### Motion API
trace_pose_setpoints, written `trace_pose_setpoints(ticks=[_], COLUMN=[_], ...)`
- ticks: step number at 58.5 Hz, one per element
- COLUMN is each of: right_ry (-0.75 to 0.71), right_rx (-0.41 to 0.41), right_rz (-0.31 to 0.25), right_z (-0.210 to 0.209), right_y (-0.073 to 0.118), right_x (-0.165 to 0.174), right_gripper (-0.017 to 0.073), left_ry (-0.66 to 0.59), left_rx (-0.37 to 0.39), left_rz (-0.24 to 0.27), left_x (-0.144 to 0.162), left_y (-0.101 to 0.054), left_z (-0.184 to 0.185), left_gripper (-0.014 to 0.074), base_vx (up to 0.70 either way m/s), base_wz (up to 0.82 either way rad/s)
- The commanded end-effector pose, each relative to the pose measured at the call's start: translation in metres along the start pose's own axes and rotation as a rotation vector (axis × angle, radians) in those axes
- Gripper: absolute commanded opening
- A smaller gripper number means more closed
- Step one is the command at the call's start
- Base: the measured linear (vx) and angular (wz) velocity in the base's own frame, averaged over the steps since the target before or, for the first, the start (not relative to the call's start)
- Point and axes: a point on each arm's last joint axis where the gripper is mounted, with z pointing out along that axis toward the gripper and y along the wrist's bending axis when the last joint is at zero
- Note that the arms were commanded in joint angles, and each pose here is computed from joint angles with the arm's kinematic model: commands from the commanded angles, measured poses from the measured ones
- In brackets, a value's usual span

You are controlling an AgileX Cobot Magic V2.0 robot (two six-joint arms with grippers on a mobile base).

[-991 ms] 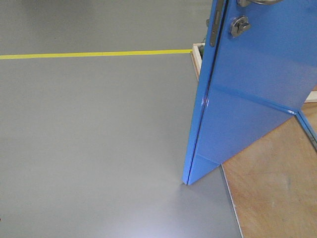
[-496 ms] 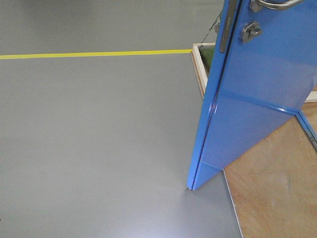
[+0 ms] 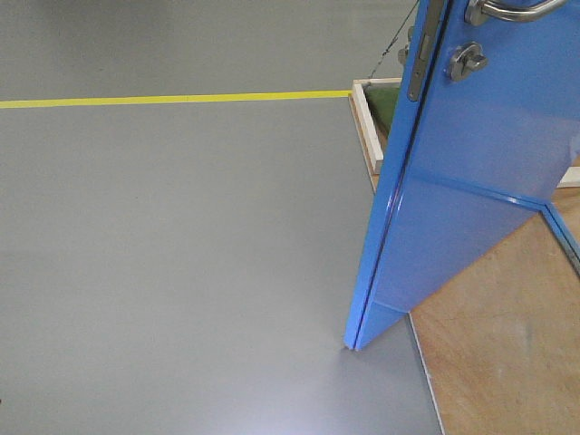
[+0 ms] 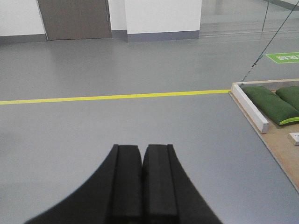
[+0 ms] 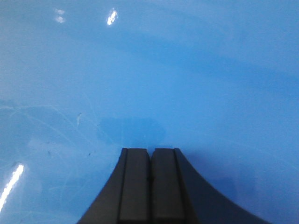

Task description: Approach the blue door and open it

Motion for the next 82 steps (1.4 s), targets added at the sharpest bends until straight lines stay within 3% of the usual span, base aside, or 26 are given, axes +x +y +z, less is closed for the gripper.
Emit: trace_pose_setpoints(ticks=[1, 82], right_ry=[-0.049, -0.050], right_rx=[-0.091, -0.091], right_rz=[-0.017, -0.018], right_z=[-0.0189, -0.0189], right_y=[0.0392, 0.0392], right_x=[-0.0066, -0.0067], right_gripper=[0.0012, 0.0012], left_ry=[-0.124, -0.124], left_rx=[0.002, 0.002], left_rz=[-0.010, -0.010], left_x=[-0.0168, -0.0168], left_y=[0.0002, 0.0002], left_z=[-0.0041, -0.0041], left_gripper=[0.0073, 0.0073], base_vx=[0.00, 0.04], base_wz=[0.00, 0.06])
